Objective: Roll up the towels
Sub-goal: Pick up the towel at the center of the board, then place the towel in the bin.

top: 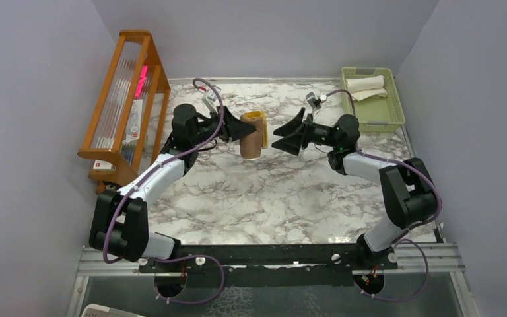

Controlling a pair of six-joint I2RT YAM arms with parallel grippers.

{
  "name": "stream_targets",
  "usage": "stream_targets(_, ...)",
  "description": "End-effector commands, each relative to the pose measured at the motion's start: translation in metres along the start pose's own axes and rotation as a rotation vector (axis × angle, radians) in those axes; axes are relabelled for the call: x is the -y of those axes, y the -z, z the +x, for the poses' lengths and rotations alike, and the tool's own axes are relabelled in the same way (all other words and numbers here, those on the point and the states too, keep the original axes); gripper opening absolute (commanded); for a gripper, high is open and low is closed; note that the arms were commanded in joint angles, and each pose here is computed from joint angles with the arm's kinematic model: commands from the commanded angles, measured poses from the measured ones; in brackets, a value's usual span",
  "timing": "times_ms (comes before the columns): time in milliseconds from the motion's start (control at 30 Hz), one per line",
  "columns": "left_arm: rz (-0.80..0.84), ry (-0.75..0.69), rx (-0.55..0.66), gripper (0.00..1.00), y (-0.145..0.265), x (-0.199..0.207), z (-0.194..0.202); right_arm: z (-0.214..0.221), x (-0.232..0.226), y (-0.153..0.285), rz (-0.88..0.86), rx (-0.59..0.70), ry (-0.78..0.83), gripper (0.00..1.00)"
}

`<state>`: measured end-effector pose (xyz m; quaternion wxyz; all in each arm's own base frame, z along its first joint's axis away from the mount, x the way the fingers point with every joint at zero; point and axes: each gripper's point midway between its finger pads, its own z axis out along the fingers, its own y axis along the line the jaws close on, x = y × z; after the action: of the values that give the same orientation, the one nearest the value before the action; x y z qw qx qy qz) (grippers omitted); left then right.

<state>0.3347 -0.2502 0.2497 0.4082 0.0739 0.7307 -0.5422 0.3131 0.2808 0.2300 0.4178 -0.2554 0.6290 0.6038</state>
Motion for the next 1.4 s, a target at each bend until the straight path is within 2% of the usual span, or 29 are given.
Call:
stream_targets(0,0.300,-0.167,-0.125,0.32,0.017,0.073,-0.006,-0.028,-0.044,0.006,-0.244,0.121,0.285,0.92)
stream_targets(67,0.348,-0.183,-0.154,0.31,0.021,0.085,-0.006,-0.033,-0.046,0.016,-0.265,0.188,0.284,0.92)
stream_targets(300,0.425,-0.210,-0.212,0.31,0.031,0.100,-0.001,-0.036,-0.056,0.018,-0.303,0.158,0.389,0.93)
stream_targets(533,0.453,-0.220,-0.232,0.31,0.028,0.104,0.004,-0.019,-0.085,0.000,-0.460,-0.004,0.418,0.93)
stream_targets(667,0.454,-0.223,-0.229,0.30,0.024,0.102,0.004,-0.012,-0.108,-0.009,-0.538,-0.045,0.451,0.93)
stream_targets(800,0.447,-0.225,-0.213,0.29,0.021,0.101,0.001,-0.010,-0.112,-0.017,-0.567,-0.066,0.428,0.92)
stream_targets(933,0.378,-0.224,-0.137,0.25,0.011,0.091,-0.012,-0.011,-0.111,-0.023,-0.575,-0.091,0.365,0.88)
stream_targets(1000,0.306,-0.226,-0.067,0.22,0.006,0.079,-0.021,-0.015,-0.111,-0.025,-0.566,-0.087,0.313,0.82)
stream_targets(1133,0.125,-0.234,0.085,0.23,0.003,0.048,-0.035,-0.020,-0.105,-0.032,-0.513,-0.088,0.222,0.72)
stream_targets(1233,0.037,-0.257,0.172,0.23,0.007,0.038,-0.044,-0.022,-0.091,-0.043,-0.418,-0.093,0.176,0.71)
stream_targets(1367,-0.043,-0.284,0.227,0.24,0.012,0.031,-0.046,-0.018,-0.066,-0.063,-0.248,-0.143,0.145,0.69)
